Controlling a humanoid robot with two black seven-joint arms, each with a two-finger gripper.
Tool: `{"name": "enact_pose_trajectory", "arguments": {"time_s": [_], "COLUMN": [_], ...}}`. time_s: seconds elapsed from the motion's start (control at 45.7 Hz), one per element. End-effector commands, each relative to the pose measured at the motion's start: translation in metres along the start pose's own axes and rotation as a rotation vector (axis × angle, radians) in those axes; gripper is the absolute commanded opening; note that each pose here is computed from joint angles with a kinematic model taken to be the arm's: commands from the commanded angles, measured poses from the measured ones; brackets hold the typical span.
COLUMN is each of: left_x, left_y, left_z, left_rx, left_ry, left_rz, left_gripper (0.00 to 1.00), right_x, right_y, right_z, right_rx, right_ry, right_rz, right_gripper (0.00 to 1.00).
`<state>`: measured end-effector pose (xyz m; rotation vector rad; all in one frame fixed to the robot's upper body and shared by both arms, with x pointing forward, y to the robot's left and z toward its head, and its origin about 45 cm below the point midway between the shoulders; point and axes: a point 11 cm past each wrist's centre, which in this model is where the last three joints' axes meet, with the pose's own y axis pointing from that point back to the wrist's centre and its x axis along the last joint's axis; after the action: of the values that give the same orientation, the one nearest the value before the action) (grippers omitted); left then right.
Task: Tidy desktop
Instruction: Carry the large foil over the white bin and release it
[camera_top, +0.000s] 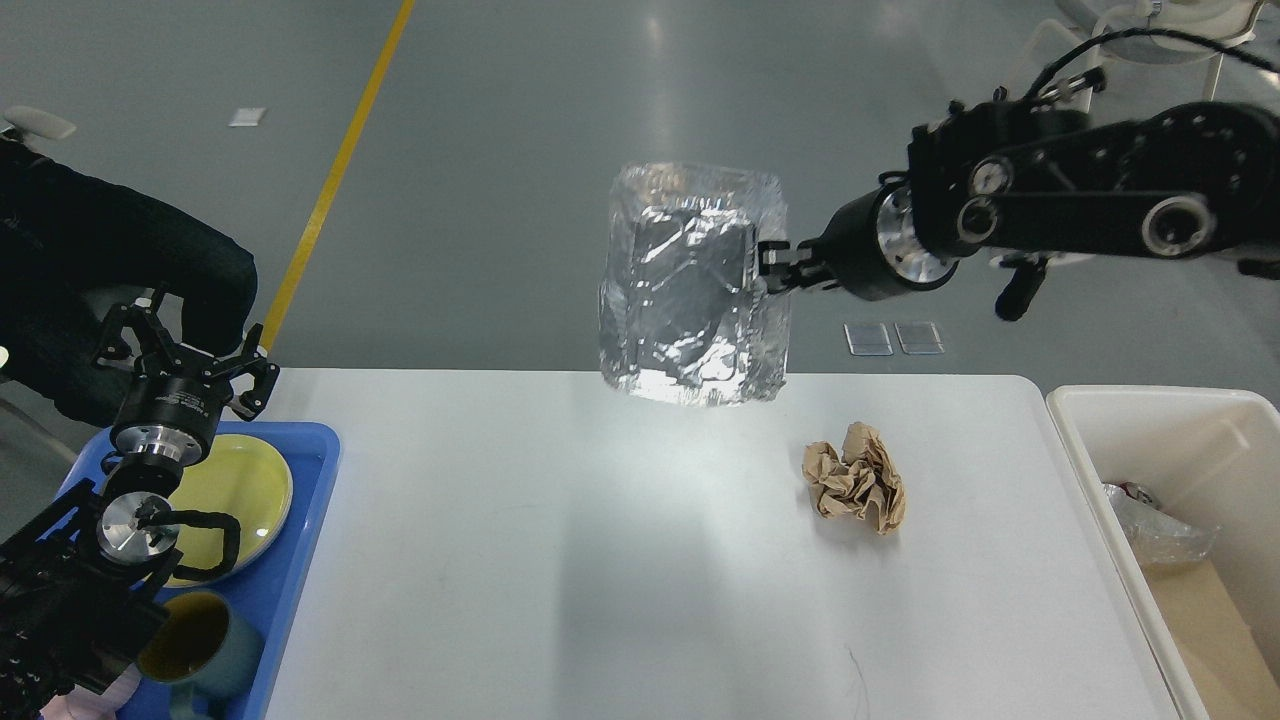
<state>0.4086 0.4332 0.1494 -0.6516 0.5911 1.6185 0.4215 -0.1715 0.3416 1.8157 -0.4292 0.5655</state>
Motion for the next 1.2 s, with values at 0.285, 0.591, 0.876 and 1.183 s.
{"name": "enact_pose_trajectory", "arguments": {"time_s": [0.285,0.591,0.876,1.183], "left_x": [0.000,0.000,0.000,0.000], "left_y": [0.000,0.000,0.000,0.000], "left_z": [0.000,0.000,0.000,0.000], "left_rx": [0.002,-0.001,0.001,0.001], "left_ry": [0.000,0.001,0.001,0.001], "left_rz": [0.000,0.001,0.000,0.001], "left_gripper": [0.97,0.97,0.97,0.97], "right_x": [0.046,-0.063,-0.162,-0.202], "right_y": [0.060,0.055,0.052,0.053], "right_z": [0.211,0.370,0.427,0.444], "right_rx": [-0.329,-0.649,-0.832,-0.916], "right_ry": [-0.371,-0.629,-0.699,-0.680], "right_rz": [0.249,0.232,0.174,0.167], "right_gripper": [0.00,0.00,0.00,1.00]}}
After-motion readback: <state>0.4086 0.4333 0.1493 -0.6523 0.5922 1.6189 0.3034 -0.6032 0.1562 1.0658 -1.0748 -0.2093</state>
